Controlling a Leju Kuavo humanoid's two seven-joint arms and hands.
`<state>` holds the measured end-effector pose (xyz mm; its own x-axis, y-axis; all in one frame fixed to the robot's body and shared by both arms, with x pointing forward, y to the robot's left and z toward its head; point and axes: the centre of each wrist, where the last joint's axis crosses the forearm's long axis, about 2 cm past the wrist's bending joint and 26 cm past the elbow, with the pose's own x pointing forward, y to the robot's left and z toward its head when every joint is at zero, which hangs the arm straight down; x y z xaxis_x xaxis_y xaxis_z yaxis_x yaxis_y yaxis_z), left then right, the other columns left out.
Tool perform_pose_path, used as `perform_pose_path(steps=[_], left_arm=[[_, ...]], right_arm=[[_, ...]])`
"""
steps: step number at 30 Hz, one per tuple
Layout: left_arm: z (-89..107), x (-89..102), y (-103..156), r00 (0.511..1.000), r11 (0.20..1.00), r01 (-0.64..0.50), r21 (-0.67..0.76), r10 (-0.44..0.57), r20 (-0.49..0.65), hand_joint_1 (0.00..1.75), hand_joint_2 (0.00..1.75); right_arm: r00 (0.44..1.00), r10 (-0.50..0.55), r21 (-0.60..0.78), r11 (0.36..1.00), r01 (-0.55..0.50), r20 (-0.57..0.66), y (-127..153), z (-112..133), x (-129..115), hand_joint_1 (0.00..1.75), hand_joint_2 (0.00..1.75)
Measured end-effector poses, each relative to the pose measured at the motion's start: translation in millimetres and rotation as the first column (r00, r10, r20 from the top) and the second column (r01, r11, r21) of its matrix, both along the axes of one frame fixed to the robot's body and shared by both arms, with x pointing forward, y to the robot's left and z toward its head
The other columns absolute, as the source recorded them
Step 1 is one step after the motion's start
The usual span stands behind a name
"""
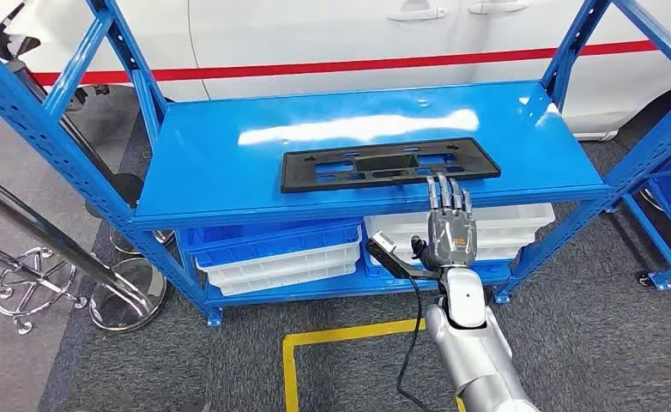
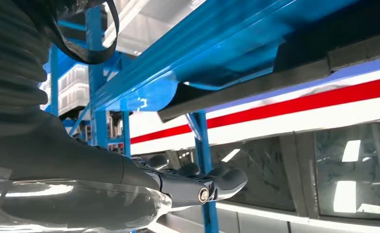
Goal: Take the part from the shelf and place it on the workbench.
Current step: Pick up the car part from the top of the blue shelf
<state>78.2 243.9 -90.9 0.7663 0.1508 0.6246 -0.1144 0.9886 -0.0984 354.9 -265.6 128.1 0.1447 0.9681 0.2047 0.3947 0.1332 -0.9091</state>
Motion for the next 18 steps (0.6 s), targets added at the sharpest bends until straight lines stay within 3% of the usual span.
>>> perform_pose_path(steps=[18], left_arm=[[0.2, -1.0, -4.9, 1.000, 1.000, -0.023, -0.003, 0.023, -0.008, 0.00, 0.00]], right_arm=[[0.998, 0.044, 0.062, 0.997, -0.047, 0.042, 8.9, -3.4, -0.2, 0.00, 1.75]])
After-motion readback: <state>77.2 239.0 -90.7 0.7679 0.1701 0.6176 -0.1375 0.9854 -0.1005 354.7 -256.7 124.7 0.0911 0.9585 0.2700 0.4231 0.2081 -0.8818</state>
